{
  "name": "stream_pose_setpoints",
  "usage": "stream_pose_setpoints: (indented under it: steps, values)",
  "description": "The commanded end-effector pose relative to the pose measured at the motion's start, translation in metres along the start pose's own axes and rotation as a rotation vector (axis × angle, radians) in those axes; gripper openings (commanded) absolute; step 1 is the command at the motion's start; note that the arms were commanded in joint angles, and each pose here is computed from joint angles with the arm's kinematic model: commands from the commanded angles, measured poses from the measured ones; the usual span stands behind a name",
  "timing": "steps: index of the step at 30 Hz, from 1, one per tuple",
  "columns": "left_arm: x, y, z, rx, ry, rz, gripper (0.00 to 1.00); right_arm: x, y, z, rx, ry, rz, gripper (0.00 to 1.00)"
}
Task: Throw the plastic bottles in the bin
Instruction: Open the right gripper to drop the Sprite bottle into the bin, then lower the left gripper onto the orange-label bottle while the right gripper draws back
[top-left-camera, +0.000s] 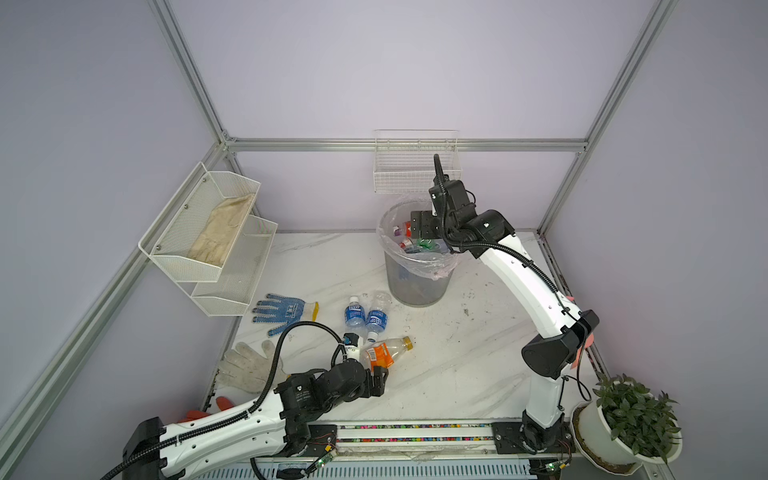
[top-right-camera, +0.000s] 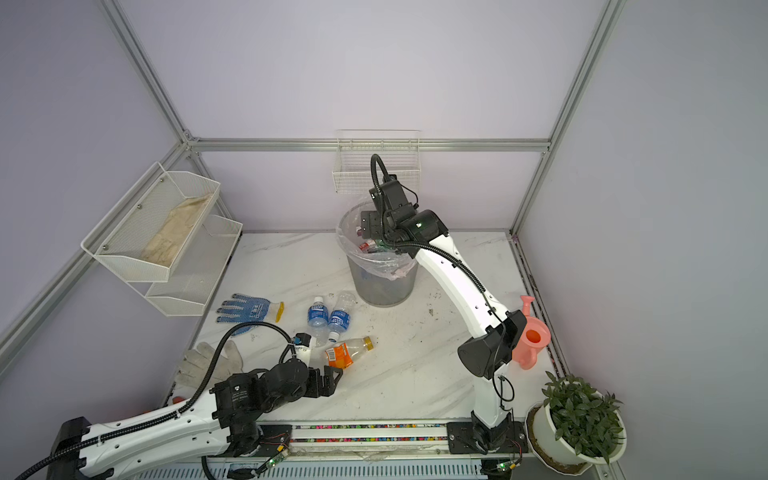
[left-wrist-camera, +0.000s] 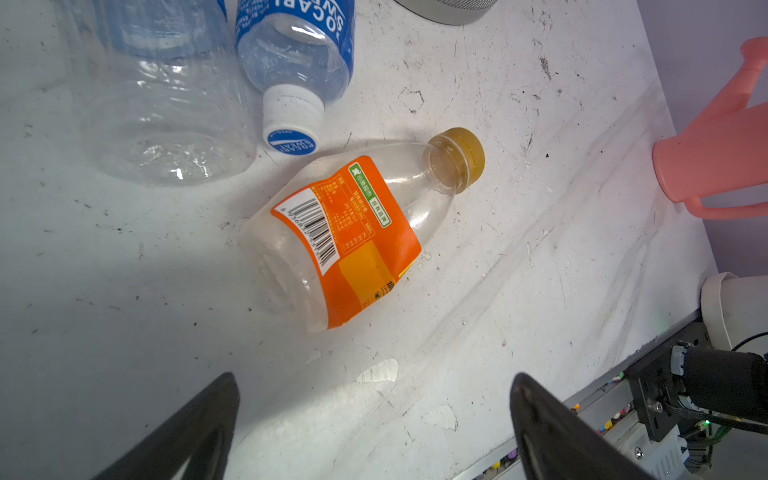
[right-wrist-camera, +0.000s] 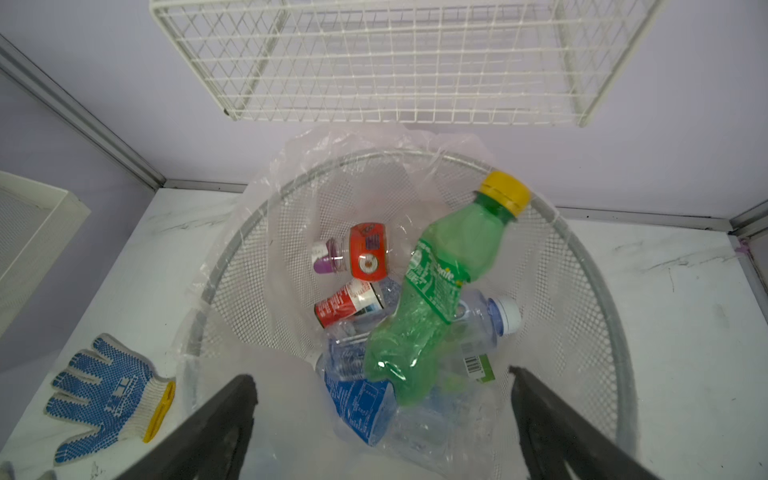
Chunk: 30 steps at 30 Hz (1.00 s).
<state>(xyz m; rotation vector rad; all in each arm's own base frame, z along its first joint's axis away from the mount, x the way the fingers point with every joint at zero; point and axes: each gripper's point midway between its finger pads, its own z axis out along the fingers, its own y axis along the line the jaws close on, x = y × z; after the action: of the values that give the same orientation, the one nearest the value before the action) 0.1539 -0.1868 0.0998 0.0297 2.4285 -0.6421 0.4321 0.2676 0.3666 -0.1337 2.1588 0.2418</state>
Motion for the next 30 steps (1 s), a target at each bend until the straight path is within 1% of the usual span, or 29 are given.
stream_pose_setpoints:
  steps: [1,8,16,22,24,25,30]
  values:
    - [-0.008,-0.004,-0.002,0.012,-0.040,-0.019,1.00,-0.045,-0.003,-0.065,-0.065,-0.167,0.057,0.97]
    - [-0.014,-0.010,-0.003,0.014,-0.045,0.003,1.00,-0.038,-0.012,-0.082,-0.074,-0.173,0.061,0.97]
    - [-0.025,-0.023,-0.008,0.025,-0.055,0.077,1.00,-0.012,-0.022,-0.094,-0.091,-0.155,0.072,0.97]
    - [-0.036,-0.035,-0.008,0.000,-0.053,0.170,1.00,0.012,-0.032,-0.106,-0.107,-0.142,0.073,0.97]
    - [-0.040,-0.040,-0.007,-0.009,-0.052,0.214,1.00,0.024,-0.035,-0.103,-0.107,-0.123,0.074,0.97]
    - [-0.043,-0.042,-0.008,-0.016,-0.053,0.238,1.00,0.027,-0.038,-0.112,-0.118,-0.133,0.082,0.97]
    - [-0.060,-0.060,-0.010,-0.020,-0.074,0.350,1.00,0.054,-0.045,-0.111,-0.121,-0.096,0.083,0.97]
